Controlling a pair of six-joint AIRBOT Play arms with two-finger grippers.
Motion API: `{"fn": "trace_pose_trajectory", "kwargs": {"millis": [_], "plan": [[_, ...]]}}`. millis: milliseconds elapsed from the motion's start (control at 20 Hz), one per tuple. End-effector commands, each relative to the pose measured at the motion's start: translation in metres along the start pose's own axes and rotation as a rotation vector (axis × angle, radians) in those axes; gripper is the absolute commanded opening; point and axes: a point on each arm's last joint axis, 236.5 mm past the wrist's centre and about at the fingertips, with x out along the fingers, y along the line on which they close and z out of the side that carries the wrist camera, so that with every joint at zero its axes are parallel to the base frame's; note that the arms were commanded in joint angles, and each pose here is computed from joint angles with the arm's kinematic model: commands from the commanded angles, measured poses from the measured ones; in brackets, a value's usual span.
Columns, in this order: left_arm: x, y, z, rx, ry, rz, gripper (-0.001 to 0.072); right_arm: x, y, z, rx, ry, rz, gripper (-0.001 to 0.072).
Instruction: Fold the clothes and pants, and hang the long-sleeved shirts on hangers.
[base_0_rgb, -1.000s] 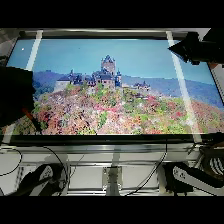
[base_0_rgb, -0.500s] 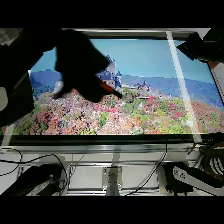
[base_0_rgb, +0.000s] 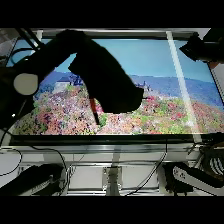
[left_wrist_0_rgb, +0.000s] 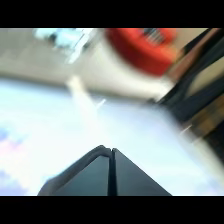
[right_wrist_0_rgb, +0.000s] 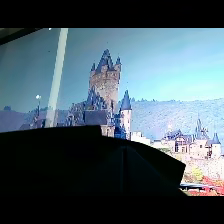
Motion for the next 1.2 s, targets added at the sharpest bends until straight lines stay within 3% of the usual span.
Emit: {"fn": "trace_pose_trajectory", "kwargs": {"millis": [0,50,100,200,250,350,400,450,500,700,900,1050,1100,1150], "plan": [[0.026,0.087,-0.082,-0.047,0.295,0.204,0.0409,0.0,0.0,-0.005,-0.003,0.022,-0.002,0.0009],[0.03,0.107,-0.101,-0.078,0.355,0.248,0.0716,0.0,0.0,-0.005,-0.003,0.023,-0.002,0.0009],[0.032,0.123,-0.115,-0.128,0.396,0.288,0.0689,0.0,0.0,-0.006,-0.004,0.026,-0.002,0.0052],[0.037,0.141,-0.126,-0.237,0.409,0.33,0.0682,0.0,0.0,-0.011,-0.051,0.045,0.0,0.0342],[0.039,0.142,-0.121,-0.258,0.387,0.322,0.0587,0.0,0.0,-0.014,-0.084,0.06,0.002,0.0352],[0.04,0.136,-0.093,-0.215,0.298,0.288,0.0538,0.0,0.0,-0.017,-0.117,0.071,0.004,0.0333],[0.037,0.13,-0.075,-0.181,0.247,0.267,0.04,0.0,0.0,-0.017,-0.118,0.071,0.006,0.0298],[0.031,0.122,-0.059,-0.148,0.205,0.248,0.0169,0.0,0.002,-0.017,-0.127,0.072,0.015,0.0141],[0.023,0.114,-0.042,-0.115,0.169,0.232,0.0026,0.001,0.006,-0.018,-0.124,0.073,0.03,0.0008],[-0.029,0.09,0.022,0.041,0.025,0.22,0.002,0.028,0.037,-0.065,-0.042,0.285,0.266,0.0004],[-0.089,0.069,0.04,0.101,-0.053,0.214,0.0019,0.083,0.052,-0.112,0.199,0.45,0.568,0.0004],[-0.129,0.082,0.001,0.099,-0.034,0.244,0.002,0.125,0.03,-0.168,0.358,0.526,0.515,0.0011],[-0.137,0.084,-0.01,0.081,-0.029,0.246,0.0021,0.134,0.03,-0.189,0.388,0.551,0.49,0.0126],[-0.142,0.085,-0.018,0.062,-0.026,0.246,0.0021,0.14,0.034,-0.207,0.403,0.575,0.477,0.0291]]}}
